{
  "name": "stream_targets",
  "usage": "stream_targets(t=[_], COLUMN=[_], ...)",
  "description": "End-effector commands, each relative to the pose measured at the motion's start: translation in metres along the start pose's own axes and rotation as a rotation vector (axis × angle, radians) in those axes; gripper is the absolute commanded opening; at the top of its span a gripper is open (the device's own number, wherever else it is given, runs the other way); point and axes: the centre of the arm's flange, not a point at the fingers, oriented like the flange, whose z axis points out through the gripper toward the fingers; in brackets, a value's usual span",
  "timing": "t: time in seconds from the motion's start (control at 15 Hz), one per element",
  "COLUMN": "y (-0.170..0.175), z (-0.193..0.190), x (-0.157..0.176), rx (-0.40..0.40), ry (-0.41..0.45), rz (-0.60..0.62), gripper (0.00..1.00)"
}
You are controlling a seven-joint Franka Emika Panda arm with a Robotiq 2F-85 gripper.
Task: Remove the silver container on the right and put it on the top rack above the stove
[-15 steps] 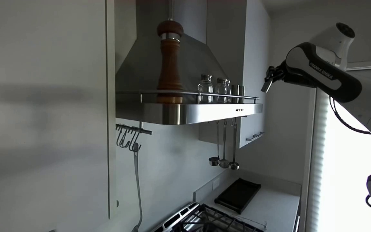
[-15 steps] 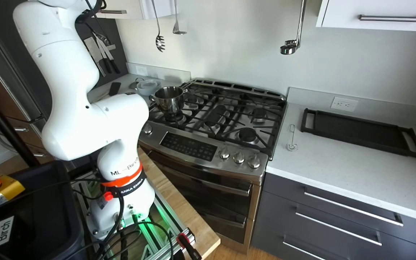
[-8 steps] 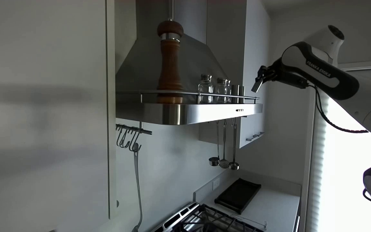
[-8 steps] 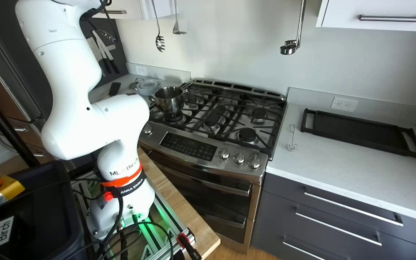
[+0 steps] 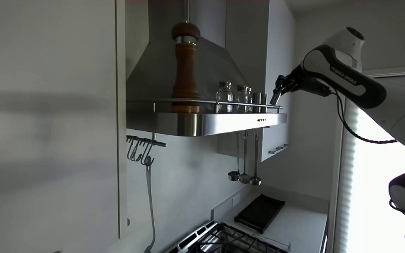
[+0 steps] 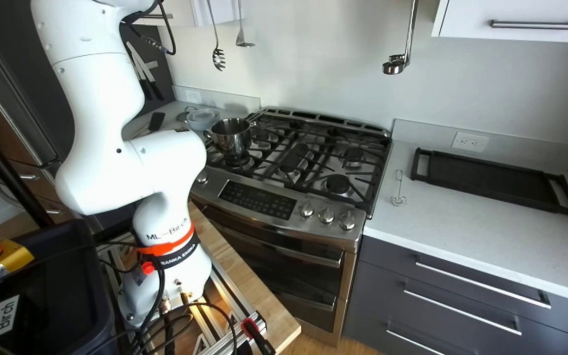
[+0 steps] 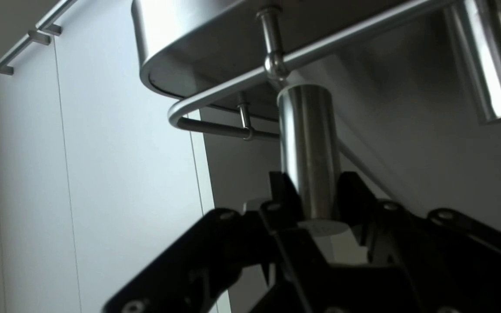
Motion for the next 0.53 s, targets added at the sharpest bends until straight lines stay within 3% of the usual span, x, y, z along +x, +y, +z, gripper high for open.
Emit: stream_targets(t=[0.0,0.47], y=[-0.008,-0.018], z=[0.006,0.021], x=[0.041,0.039], rx=[0.032,0.056], ry=[-0.053,-0.132], rz=[-0.002,-0.033], gripper=[0.11,0.11])
